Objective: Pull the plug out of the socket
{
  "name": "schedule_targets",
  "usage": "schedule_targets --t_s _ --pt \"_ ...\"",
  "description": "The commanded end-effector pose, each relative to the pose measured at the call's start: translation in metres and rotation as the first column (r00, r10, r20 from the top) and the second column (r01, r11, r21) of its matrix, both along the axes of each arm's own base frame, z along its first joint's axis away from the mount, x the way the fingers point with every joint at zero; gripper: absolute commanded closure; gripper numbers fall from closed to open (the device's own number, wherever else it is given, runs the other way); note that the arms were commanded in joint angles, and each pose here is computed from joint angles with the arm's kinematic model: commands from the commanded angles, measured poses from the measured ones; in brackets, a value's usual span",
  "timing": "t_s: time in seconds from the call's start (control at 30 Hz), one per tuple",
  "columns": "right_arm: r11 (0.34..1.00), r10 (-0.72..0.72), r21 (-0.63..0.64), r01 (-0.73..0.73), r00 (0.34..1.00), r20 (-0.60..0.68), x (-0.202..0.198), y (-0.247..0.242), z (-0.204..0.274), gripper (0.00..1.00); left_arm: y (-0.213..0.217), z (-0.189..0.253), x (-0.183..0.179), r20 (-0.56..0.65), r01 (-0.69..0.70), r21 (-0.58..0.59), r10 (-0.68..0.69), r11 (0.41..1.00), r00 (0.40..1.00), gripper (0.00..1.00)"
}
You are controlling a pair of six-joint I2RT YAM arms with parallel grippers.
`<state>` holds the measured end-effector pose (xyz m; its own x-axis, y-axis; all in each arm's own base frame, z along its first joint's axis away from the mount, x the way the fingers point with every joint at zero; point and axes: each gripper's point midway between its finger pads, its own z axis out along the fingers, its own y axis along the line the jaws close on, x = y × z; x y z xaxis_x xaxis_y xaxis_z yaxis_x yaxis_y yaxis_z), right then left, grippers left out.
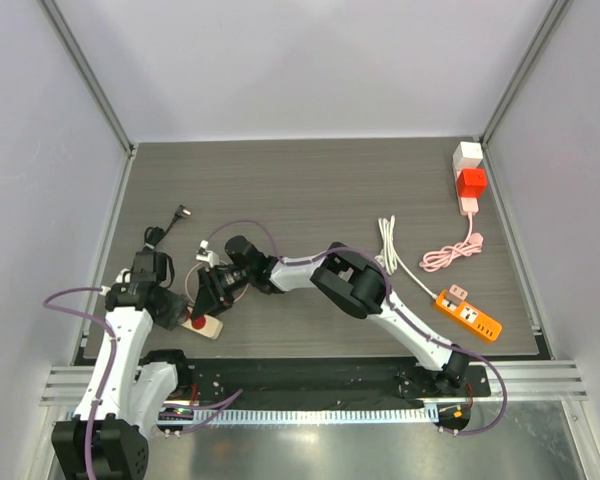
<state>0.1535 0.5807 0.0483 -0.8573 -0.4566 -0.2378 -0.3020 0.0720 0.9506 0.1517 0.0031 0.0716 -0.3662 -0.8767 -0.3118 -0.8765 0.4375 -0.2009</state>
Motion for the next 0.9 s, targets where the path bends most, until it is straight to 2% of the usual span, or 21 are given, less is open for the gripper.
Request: schedule_targets --t_s 0.0,0.37,0.47,0.57,0.67,0.7,0.77,0.8,0.83,0.87 --pt "1.0 -0.004 -0.026 0.005 0.999 0.034 0.011 0.001 -0.01 0.44 0.004 0.016 0.004 0.032 0.014 0.023 -0.014 1.0 0.999 1.0" --pt "0.999 0.031 -0.019 -0.03 0.999 0.013 -0.005 0.008 -0.014 0.47 -0.01 0.023 0.015 0.095 0.059 -0.043 -0.055 0.997 0.994 1.0" --pt "0.999 0.032 -0.034 -0.032 0.999 0.004 -0.008 0.009 -0.021 0.51 -0.015 0.026 0.019 0.123 0.069 -0.063 -0.061 0.996 0.991 1.0" --pt "0.998 0.033 -0.046 -0.033 0.999 -0.004 -0.012 0.009 -0.026 0.61 -0.017 0.033 0.028 0.184 0.085 -0.068 -0.072 0.994 0.98 1.0" --pt "0.997 0.035 -0.071 -0.035 0.999 -0.006 -0.017 0.01 -0.032 0.91 -0.023 0.04 0.034 0.237 0.111 -0.085 -0.088 0.99 0.967 1.0" --pt "0.996 0.034 -0.083 -0.033 0.999 0.003 -0.016 0.01 -0.035 0.99 -0.021 0.041 0.034 0.236 0.106 -0.077 -0.085 0.991 0.968 1.0" --pt "0.984 0.022 -0.179 -0.017 0.999 0.025 -0.017 0.005 -0.053 0.99 -0.018 0.046 0.033 0.23 0.085 -0.068 -0.067 0.994 0.971 1.0" --pt "0.984 0.032 -0.177 -0.013 0.994 0.106 -0.013 0.007 -0.054 0.99 -0.013 0.044 0.027 0.195 0.058 -0.055 -0.046 0.997 0.98 1.0" --pt "0.968 0.009 -0.25 0.021 0.993 0.12 -0.009 0.002 -0.067 0.99 -0.012 0.05 0.026 0.19 0.044 -0.053 -0.033 0.998 0.981 1.0" --pt "0.966 0.012 -0.257 0.026 0.989 0.145 -0.009 0.002 -0.068 0.99 -0.011 0.05 0.025 0.167 0.036 -0.053 -0.027 0.998 0.986 1.0"
